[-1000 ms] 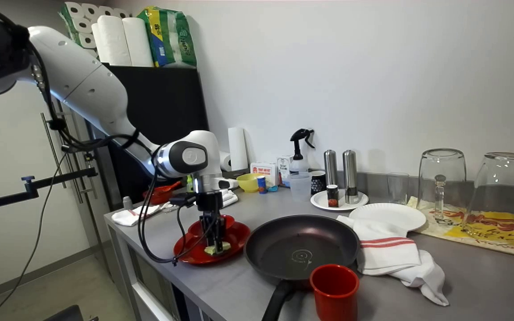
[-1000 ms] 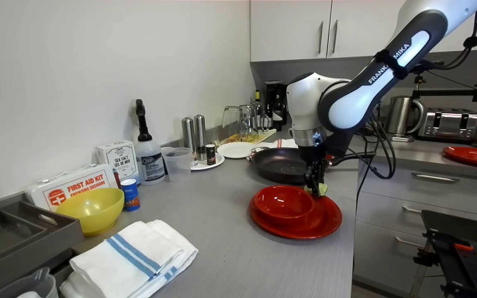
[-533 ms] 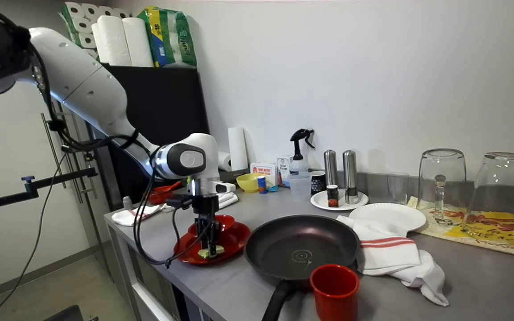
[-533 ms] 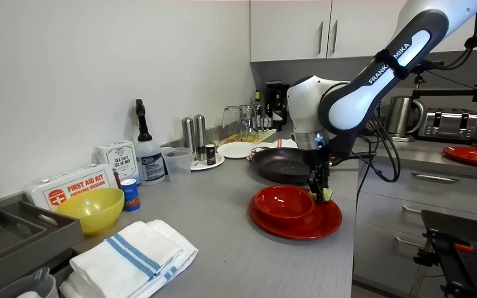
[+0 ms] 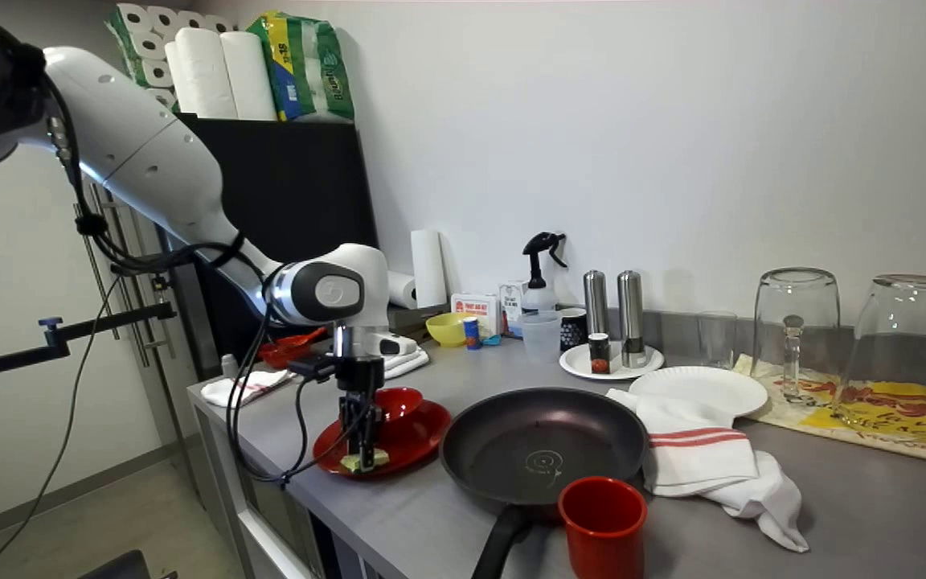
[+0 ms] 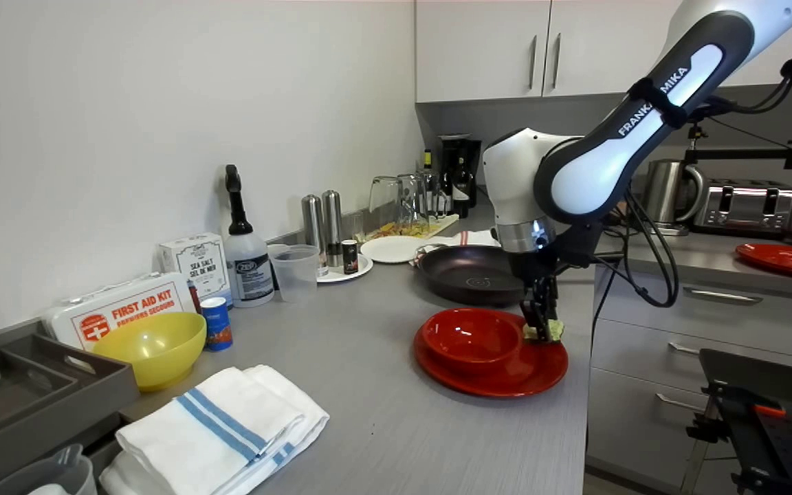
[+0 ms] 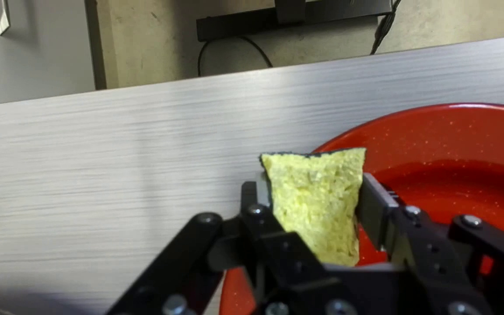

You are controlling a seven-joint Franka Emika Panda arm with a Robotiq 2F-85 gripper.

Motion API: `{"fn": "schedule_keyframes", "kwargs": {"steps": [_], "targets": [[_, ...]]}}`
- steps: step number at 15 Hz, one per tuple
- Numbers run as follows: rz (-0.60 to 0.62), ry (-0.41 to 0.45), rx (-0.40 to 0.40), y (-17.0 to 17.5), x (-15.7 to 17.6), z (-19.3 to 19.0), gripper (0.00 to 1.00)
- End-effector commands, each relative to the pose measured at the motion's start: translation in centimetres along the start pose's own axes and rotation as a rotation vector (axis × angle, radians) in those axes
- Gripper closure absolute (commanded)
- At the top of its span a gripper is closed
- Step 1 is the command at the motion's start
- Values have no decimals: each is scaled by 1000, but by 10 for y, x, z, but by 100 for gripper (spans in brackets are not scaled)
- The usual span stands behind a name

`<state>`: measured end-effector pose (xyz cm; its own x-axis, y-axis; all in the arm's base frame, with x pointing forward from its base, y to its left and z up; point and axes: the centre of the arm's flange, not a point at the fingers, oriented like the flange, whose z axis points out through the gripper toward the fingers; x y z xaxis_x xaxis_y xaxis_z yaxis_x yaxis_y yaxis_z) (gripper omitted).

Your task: Clean the plate and the bowl with the sponge

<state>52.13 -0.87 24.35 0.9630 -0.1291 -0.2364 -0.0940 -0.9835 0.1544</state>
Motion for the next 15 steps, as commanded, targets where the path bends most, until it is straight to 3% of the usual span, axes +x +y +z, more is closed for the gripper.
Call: {"fn": "schedule_keyframes", "kwargs": {"steps": [1,15], "targets": [[-17,-36,43,3,-25,-2,75],[-139,-35,34,-54,-64,-2,75]]}}
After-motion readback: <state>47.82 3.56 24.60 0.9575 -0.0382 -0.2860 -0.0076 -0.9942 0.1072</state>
